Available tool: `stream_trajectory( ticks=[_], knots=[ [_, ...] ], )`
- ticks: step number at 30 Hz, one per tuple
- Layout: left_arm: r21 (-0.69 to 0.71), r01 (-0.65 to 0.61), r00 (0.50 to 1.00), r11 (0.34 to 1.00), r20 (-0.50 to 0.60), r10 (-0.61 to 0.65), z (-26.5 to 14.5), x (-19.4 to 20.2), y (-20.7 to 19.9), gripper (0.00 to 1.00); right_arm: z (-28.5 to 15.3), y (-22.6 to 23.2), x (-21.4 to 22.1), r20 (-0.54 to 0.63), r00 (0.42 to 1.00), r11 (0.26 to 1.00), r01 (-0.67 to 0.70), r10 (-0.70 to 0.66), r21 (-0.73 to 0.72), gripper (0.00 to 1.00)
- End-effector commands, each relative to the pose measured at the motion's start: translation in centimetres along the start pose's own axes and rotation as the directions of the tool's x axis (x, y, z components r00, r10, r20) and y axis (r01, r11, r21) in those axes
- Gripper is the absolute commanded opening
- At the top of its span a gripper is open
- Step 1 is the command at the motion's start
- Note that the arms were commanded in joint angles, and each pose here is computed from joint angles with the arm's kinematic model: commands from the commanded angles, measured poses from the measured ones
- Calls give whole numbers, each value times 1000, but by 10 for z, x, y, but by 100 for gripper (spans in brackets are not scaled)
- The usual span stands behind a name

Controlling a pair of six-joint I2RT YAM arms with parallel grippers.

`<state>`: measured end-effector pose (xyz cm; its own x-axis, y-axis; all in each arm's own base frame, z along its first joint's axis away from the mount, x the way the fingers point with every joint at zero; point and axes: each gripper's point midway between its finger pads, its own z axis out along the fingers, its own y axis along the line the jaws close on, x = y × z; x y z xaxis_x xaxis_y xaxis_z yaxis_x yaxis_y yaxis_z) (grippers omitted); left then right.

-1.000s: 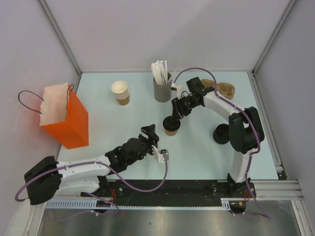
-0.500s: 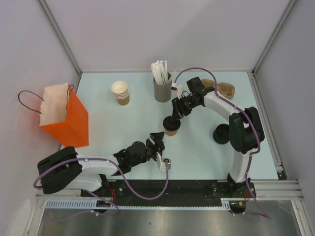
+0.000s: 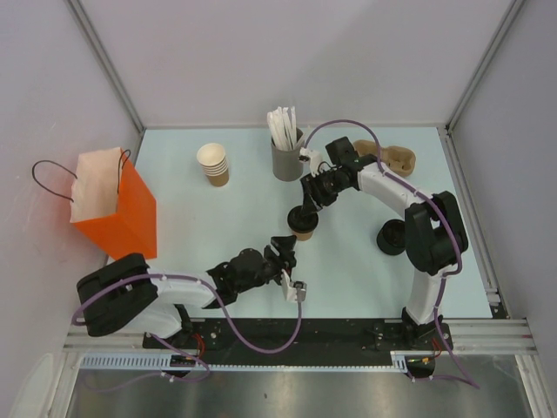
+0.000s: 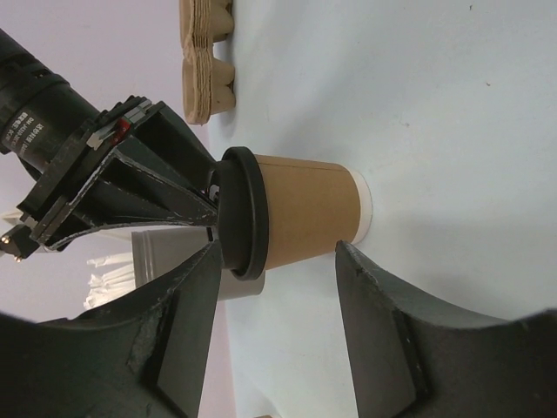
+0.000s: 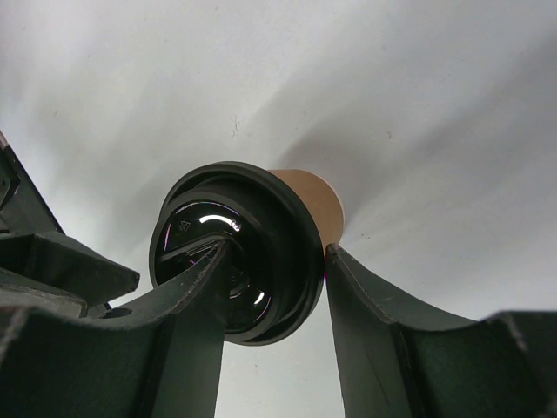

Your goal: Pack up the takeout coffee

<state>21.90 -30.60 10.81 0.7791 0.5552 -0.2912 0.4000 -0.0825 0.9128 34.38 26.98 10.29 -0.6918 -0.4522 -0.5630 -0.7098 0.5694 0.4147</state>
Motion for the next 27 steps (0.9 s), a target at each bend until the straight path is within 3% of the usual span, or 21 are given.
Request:
stream_trajectory(
  ticks=[1,17,27],
  knots=[
    [-40,31,997,999,72,-28,8,-17,16,60,9,-49,44,-140,990,978,10,20,209,50],
    [35,105,994,994,-48,-103,43,20,15,58,3,-43,43,-126,992,981,18,6,195,50],
    [108,109,992,988,-71,-102,45,28,-5,45,2,-42,44,-124,992,983,18,5,183,49]
  ],
)
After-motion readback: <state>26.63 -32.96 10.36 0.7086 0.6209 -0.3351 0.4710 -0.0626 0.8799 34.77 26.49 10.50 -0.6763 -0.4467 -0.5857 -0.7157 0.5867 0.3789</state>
